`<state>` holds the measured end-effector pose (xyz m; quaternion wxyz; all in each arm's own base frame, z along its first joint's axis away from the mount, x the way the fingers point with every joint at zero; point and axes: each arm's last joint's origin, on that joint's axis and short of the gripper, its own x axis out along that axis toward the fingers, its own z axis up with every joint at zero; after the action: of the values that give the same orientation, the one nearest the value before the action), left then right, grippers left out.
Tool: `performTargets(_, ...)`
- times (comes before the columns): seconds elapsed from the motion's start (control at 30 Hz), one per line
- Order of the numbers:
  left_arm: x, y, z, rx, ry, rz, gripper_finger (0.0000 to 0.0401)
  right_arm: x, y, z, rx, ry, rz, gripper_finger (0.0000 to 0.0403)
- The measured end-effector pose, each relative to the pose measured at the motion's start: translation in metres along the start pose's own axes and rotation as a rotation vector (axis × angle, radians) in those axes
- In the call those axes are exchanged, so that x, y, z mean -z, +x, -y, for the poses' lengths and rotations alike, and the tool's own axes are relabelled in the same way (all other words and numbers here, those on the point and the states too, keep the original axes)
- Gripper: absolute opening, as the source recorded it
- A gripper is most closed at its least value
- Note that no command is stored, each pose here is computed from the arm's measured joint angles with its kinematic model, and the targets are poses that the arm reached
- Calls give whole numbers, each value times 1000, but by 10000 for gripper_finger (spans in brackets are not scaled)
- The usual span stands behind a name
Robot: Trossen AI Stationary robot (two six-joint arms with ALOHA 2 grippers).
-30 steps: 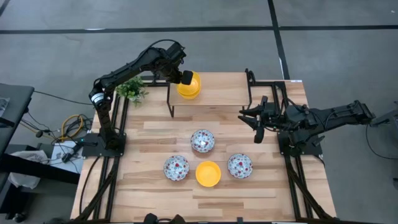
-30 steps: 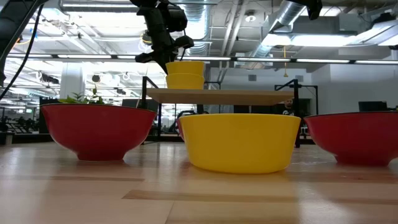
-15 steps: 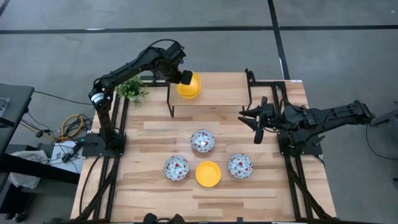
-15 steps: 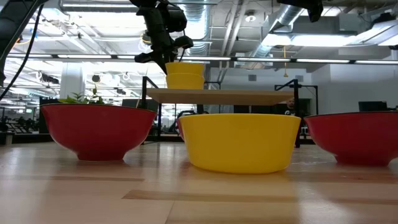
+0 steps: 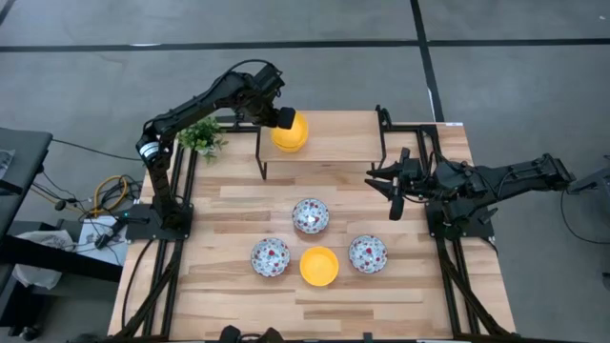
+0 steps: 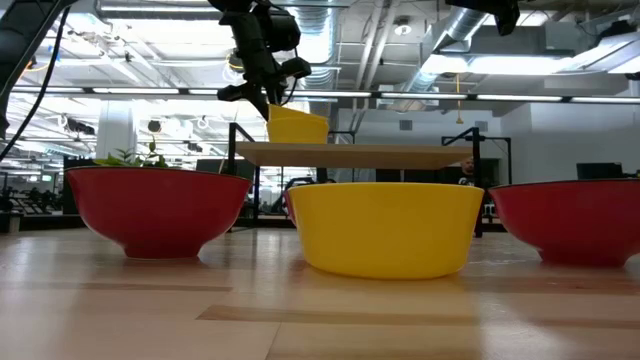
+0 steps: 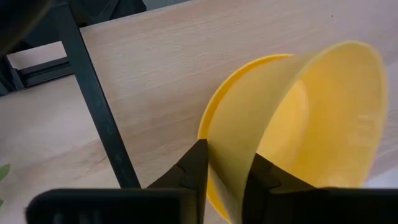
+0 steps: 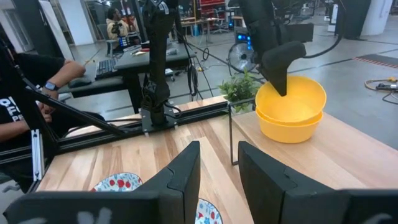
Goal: Pick & Place Mini bowls
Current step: Stack the top yellow bowl on top of the yellow bowl on the shelf
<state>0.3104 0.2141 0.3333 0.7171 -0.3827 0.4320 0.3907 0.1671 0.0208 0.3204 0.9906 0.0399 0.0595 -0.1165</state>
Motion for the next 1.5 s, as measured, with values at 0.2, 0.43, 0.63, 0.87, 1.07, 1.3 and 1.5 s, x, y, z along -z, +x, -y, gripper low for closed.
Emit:
performTargets(0.2, -2, 0, 0, 8, 13, 14, 97, 0, 0, 0, 0, 0, 0, 98)
performTargets(0.43, -7, -9, -5, 26, 4, 66, 131, 0, 0, 0, 0, 0, 0, 98)
performTargets(0.63, -10, -36, -12, 66, -15, 174, 147, 0, 0, 0, 0, 1, 0, 98)
performTargets(0.87, -9, -63, -8, 122, 77, 307, 144, 0, 0, 0, 2, 0, 0, 98)
performTargets(1.07, -9, -48, -8, 244, 180, 234, 118, 0, 0, 0, 2, 0, -1, 98)
performTargets(1.3, -8, -10, -27, 259, 102, 140, 90, 0, 0, 0, 3, 0, -2, 98)
performTargets(1.5, -5, 12, -35, 287, 51, 116, 86, 0, 0, 0, 3, -1, -3, 98)
